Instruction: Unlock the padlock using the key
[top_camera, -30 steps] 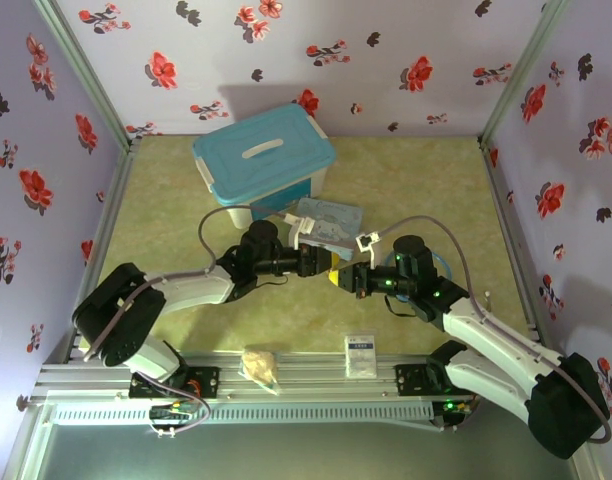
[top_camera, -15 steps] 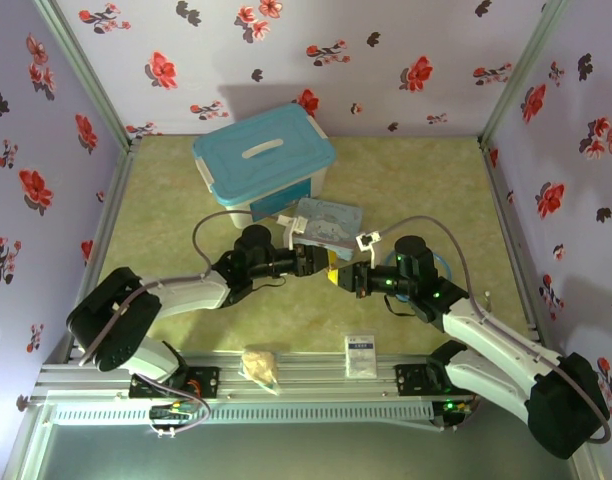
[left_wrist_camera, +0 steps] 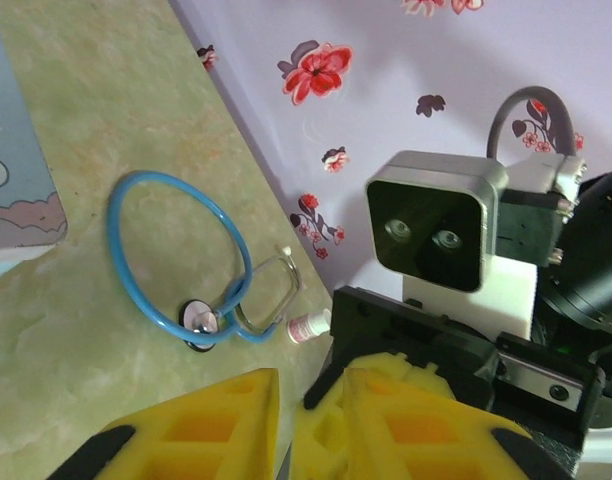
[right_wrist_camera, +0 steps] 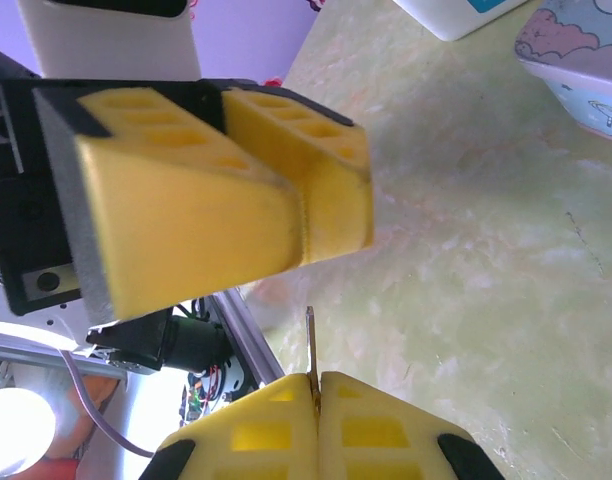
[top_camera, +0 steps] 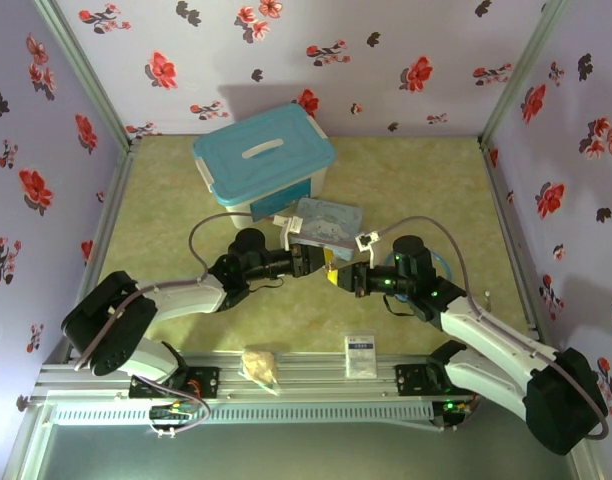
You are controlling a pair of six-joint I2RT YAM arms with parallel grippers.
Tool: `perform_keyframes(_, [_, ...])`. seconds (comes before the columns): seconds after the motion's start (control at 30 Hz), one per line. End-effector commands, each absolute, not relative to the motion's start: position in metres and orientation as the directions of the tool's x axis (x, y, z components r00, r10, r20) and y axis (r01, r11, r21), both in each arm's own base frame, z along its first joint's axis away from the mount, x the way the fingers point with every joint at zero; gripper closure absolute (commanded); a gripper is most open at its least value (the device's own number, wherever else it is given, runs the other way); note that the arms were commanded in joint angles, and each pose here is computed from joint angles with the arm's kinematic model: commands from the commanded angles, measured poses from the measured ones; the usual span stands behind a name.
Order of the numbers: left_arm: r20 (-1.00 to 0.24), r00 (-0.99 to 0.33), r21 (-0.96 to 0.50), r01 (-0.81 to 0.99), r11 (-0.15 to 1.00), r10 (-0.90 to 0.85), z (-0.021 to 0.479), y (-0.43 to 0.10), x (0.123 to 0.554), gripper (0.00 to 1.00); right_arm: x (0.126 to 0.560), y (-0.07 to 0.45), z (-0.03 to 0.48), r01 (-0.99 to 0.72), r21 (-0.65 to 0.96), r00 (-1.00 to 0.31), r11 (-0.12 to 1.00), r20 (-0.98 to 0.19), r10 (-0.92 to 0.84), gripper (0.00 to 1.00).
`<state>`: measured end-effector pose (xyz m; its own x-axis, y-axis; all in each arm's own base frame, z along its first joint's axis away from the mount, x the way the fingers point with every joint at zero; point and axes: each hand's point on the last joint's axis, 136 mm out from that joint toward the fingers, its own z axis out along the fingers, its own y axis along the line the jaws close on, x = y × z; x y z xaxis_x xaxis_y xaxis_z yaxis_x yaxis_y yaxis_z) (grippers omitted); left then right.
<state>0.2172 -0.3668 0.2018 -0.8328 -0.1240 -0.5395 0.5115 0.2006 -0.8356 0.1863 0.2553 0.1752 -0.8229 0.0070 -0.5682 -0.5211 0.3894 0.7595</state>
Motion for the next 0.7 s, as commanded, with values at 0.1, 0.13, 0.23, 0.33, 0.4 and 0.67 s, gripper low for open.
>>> perform_keyframes(0.1, [-0.570,-0.817,-0.817,0.553,0.166,-0.085,0.207,-0.369,0.206,0.78,0.191,0.255,0.189,-0.547,0.759,-0.803,0.353,-0.595,0.034,1.00])
perform_keyframes(0.13, [-0.572,-0.816,-0.815,0.555,0.167,-0.083,0.206,-0.369,0.206,0.78,0.191,0.255,0.189,-0.543,0.762,-0.807,0.353,-0.590,0.032,1.00])
perform_keyframes(0.23, [-0.572,-0.816,-0.814,0.554,0.177,-0.077,0.204,-0.369,0.206,0.77,0.191,0.255,0.189,-0.545,0.762,-0.807,0.349,-0.590,0.028,1.00])
perform_keyframes(0.33, [-0.577,-0.813,-0.812,0.560,0.166,-0.075,0.205,-0.372,0.205,0.75,0.193,0.254,0.187,-0.542,0.760,-0.808,0.358,-0.588,0.024,1.00])
perform_keyframes(0.4, [-0.576,-0.814,-0.813,0.562,0.154,-0.071,0.208,-0.374,0.203,0.76,0.194,0.255,0.188,-0.545,0.761,-0.807,0.351,-0.590,0.027,1.00])
perform_keyframes(0.67, [-0.589,-0.808,-0.800,0.576,0.167,-0.032,0.200,-0.377,0.196,0.85,0.200,0.254,0.196,-0.543,0.774,-0.807,0.325,-0.589,0.052,1.00])
